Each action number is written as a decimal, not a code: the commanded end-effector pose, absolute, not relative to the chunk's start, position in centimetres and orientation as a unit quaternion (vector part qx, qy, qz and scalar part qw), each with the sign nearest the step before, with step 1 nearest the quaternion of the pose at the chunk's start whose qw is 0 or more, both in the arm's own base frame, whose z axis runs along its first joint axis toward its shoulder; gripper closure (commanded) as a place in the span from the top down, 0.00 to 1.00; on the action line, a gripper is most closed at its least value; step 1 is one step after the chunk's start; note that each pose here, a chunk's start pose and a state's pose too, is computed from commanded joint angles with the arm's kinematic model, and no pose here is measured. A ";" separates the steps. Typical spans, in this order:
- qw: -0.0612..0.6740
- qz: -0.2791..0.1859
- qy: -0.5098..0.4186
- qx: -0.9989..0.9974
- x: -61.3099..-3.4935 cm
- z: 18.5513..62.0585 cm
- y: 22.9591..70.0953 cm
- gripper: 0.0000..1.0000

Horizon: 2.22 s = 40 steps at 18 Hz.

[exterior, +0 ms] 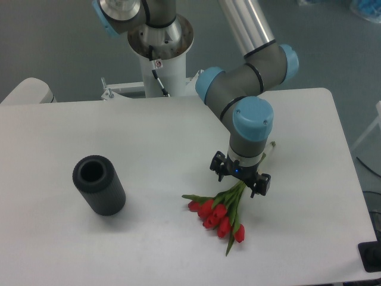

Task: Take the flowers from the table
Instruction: 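Lower the gripper further around the tulip stems near the flower heads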

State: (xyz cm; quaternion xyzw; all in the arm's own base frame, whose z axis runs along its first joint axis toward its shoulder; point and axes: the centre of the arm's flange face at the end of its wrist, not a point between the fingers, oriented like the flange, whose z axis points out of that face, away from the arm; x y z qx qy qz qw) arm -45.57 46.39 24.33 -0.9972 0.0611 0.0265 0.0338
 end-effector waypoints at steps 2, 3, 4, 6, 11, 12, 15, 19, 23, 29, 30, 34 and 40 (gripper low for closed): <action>0.027 0.024 0.082 -0.996 -45.4 23.8 46.1 1.00; 0.019 0.025 0.086 -0.996 -45.3 23.4 45.8 1.00; 0.016 0.027 0.087 -0.996 -45.3 23.3 45.7 1.00; 0.016 0.027 0.087 -0.996 -44.8 22.6 45.4 1.00; 0.026 0.047 0.086 -0.995 -44.3 21.2 45.1 1.00; 0.025 0.046 0.086 -0.995 -44.4 20.8 45.1 1.00; 0.024 0.045 0.083 -0.995 -44.4 20.6 45.3 1.00; 0.021 0.039 0.081 -0.996 -44.3 19.8 45.2 1.00; 0.016 0.033 0.082 -0.996 -44.1 18.8 45.3 1.00; 0.016 0.033 0.082 -0.996 -44.2 18.5 45.6 1.00; 0.015 0.032 0.081 -0.996 -44.1 18.4 45.6 1.00; 0.017 0.035 0.082 -0.996 -44.0 18.1 45.7 1.00; 0.018 0.035 0.080 -0.996 -43.6 17.7 46.2 1.00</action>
